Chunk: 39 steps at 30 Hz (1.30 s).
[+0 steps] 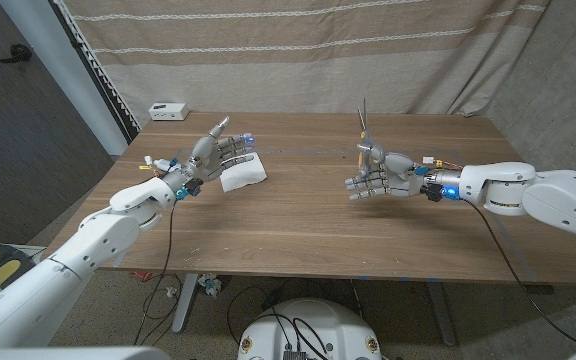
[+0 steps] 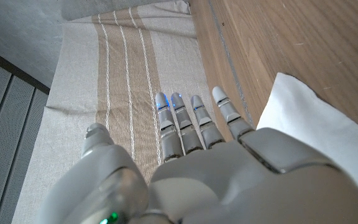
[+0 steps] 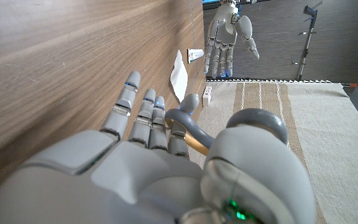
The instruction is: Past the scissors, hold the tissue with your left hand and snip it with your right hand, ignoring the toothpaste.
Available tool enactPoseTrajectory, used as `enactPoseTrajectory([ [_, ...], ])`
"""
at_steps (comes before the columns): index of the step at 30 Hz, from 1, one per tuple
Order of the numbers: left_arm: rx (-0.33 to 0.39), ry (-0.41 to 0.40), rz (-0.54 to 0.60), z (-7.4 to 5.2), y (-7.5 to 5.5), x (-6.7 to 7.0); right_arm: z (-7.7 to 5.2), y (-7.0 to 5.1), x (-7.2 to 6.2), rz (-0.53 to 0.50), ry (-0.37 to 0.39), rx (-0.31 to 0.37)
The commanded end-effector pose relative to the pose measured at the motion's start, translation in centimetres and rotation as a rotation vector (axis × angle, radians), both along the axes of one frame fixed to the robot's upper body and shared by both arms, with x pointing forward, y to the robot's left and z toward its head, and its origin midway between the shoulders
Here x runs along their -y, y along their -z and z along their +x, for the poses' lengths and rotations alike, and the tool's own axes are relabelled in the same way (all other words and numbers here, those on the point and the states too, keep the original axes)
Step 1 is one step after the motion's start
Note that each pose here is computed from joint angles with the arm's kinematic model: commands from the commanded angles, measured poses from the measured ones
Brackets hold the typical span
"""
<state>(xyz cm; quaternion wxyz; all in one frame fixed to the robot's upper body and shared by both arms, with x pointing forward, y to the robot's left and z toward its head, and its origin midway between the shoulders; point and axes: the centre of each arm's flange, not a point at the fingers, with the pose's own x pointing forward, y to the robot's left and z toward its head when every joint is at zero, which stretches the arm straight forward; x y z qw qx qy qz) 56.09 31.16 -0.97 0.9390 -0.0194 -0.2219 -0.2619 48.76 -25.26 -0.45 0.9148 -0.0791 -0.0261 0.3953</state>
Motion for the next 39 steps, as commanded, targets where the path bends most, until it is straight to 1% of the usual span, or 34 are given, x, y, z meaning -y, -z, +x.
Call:
enactPoseTrajectory([
  [1, 0.046, -0.067, 0.004, -0.24, 0.13, -1.22, -0.17, 0.21, -0.46, -0.007, -0.022, -0.027],
  [3, 0.035, -0.026, -0.024, -0.02, 0.33, -1.31, -0.14, 0.27, -0.52, -0.006, -0.028, -0.034],
  [6, 0.035, -0.023, -0.026, 0.04, 0.43, -1.43, -0.15, 0.32, -0.63, -0.007, -0.034, -0.037],
  [11, 0.048, -0.067, 0.002, -0.10, 0.36, -1.62, -0.10, 0.63, -0.68, -0.005, -0.043, -0.050],
  [13, 0.053, -0.086, 0.013, -0.18, 0.35, -1.67, -0.16, 0.69, -0.69, -0.010, -0.041, -0.044],
  [16, 0.063, -0.096, 0.025, -0.15, 0.39, -1.73, -0.21, 0.67, -0.74, -0.007, -0.043, -0.048],
  [21, 0.089, -0.146, 0.071, -0.20, 0.50, -1.84, -0.31, 0.63, -0.86, -0.013, -0.051, -0.051],
  [26, 0.115, -0.163, 0.104, -0.44, 0.40, -1.83, -0.33, 0.47, -0.86, -0.013, -0.051, -0.050],
  [31, 0.137, -0.203, 0.109, -0.61, 0.39, -1.90, -0.26, 0.48, -1.05, -0.016, -0.062, -0.045],
  [37, 0.178, -0.272, 0.175, -0.51, 0.43, -1.94, -0.16, 0.45, -1.16, -0.017, -0.071, -0.050],
  [39, 0.185, -0.277, 0.199, -0.26, 0.38, -1.89, -0.17, 0.38, -1.17, -0.020, -0.070, -0.048],
])
